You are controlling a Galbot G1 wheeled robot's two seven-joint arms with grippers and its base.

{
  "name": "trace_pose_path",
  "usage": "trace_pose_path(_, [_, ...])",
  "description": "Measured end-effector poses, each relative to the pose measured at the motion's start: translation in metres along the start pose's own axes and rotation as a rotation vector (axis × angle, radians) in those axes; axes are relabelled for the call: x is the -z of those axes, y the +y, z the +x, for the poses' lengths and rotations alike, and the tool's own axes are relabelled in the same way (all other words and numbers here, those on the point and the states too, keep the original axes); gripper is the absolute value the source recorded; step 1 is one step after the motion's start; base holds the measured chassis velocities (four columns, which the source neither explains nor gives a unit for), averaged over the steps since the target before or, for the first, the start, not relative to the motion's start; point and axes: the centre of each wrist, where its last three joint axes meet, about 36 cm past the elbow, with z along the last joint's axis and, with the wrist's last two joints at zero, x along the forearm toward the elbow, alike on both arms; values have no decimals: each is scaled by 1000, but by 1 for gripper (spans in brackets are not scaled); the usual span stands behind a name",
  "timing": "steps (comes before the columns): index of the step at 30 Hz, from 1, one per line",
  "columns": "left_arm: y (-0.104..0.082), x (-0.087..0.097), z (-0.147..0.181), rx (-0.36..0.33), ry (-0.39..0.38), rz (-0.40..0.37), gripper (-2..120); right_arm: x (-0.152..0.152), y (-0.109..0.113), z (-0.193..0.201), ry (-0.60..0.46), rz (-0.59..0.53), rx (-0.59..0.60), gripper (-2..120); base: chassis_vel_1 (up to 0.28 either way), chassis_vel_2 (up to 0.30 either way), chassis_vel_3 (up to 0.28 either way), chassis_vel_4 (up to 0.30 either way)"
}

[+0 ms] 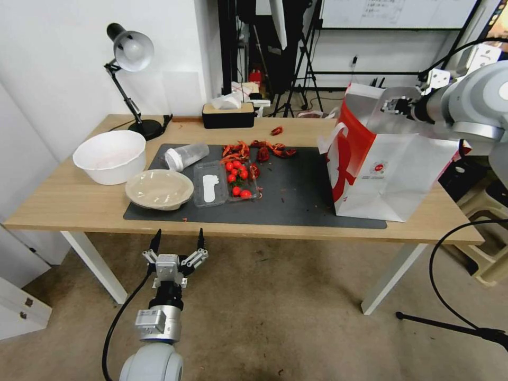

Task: Pick up the trash from the table and place it into the takeout bag.

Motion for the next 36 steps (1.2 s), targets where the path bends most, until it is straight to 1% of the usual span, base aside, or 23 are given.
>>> trace_pose_path(1, [0, 0, 0, 0, 1, 0, 100, 0, 3, 8, -39, -4, 35, 87, 0, 0, 0, 0])
trace_pose_path(2, [0, 0, 0, 0, 1, 0, 100, 0, 3, 8, -39, -4, 35, 87, 0, 0, 0, 0])
trace_pose_path(3, [0, 0, 0, 0, 2, -1, 100, 0, 6, 20, -92, 5, 79, 93, 0, 0, 0, 0])
trace_pose_path(5, [1, 0, 0, 2, 4, -3, 100, -3, 8, 33, -148, 8, 125, 97, 0, 0, 0, 0])
trace_pose_path(7, [1, 0, 0, 2, 4, -3, 100, -3, 8, 33, -148, 8, 125, 97, 0, 0, 0, 0])
trace_pose_path(9, [2, 0, 0, 4, 6, -4, 100, -9, 11, 47, -202, 27, 165, 100, 0, 0, 0, 0])
trace_pose_path(10, [2, 0, 0, 4, 6, -4, 100, -9, 11, 47, -202, 27, 165, 100, 0, 0, 0, 0])
trace_pose_path(13, [3, 0, 0, 8, 10, -5, 100, -18, 13, 64, -292, 60, 196, 100, 0, 0, 0, 0])
trace_pose_path(15, [4, 0, 0, 9, 10, -5, 100, -20, 13, 67, -314, 67, 199, 100, 0, 0, 0, 0])
trace_pose_path(17, [5, 0, 0, 13, 10, -5, 100, -32, 12, 79, -406, 94, 222, 100, 0, 0, 0, 0])
trace_pose_path(18, [5, 0, 0, 13, 10, -5, 100, -32, 12, 79, -406, 94, 222, 100, 0, 0, 0, 0])
trace_pose_path(19, [5, 0, 0, 14, 11, -5, 100, -40, 11, 83, -460, 110, 239, 100, 0, 0, 0, 0])
trace_pose_path(20, [5, 1, 1, 15, 11, -5, 100, -55, 8, 88, -528, 147, 261, 100, 0, 0, 0, 0])
trace_pose_path(21, [5, 1, 1, 15, 11, -5, 100, -55, 8, 88, -528, 147, 261, 100, 0, 0, 0, 0])
trace_pose_path(23, [6, 1, 1, 17, 12, -5, 100, -83, 3, 95, -629, 196, 304, 100, 0, 0, 0, 0])
trace_pose_path(24, [6, 1, 2, 17, 12, -5, 100, -97, 1, 100, -665, 212, 320, 100, 0, 0, 0, 0])
trace_pose_path(25, [6, 1, 2, 17, 12, -5, 100, -97, 1, 100, -665, 212, 320, 100, 0, 0, 0, 0])
trace_pose_path(28, [6, 2, 3, 18, 11, -6, 100, -137, -2, 114, -785, 238, 358, 100, 0, 0, 0, 0])
trace_pose_path(29, [6, 2, 3, 18, 11, -6, 100, -137, -2, 114, -785, 238, 358, 100, 0, 0, 0, 0])
trace_pose_path(31, [7, 3, 5, 22, 10, -10, 100, -167, -3, 108, -838, 225, 364, 100, 0, 0, 0, 0])
trace_pose_path(32, [7, 3, 5, 22, 10, -10, 100, -167, -3, 108, -838, 225, 364, 100, 0, 0, 0, 0])
trace_pose_path(34, [8, 6, 7, 22, 4, -14, 100, -197, -6, 98, -885, 227, 355, 100, 0, 0, 0, 0])
trace_pose_path(36, [8, 6, 9, 23, 5, -15, 100, -216, -10, 90, -930, 237, 350, 100, 0, 0, 0, 0])
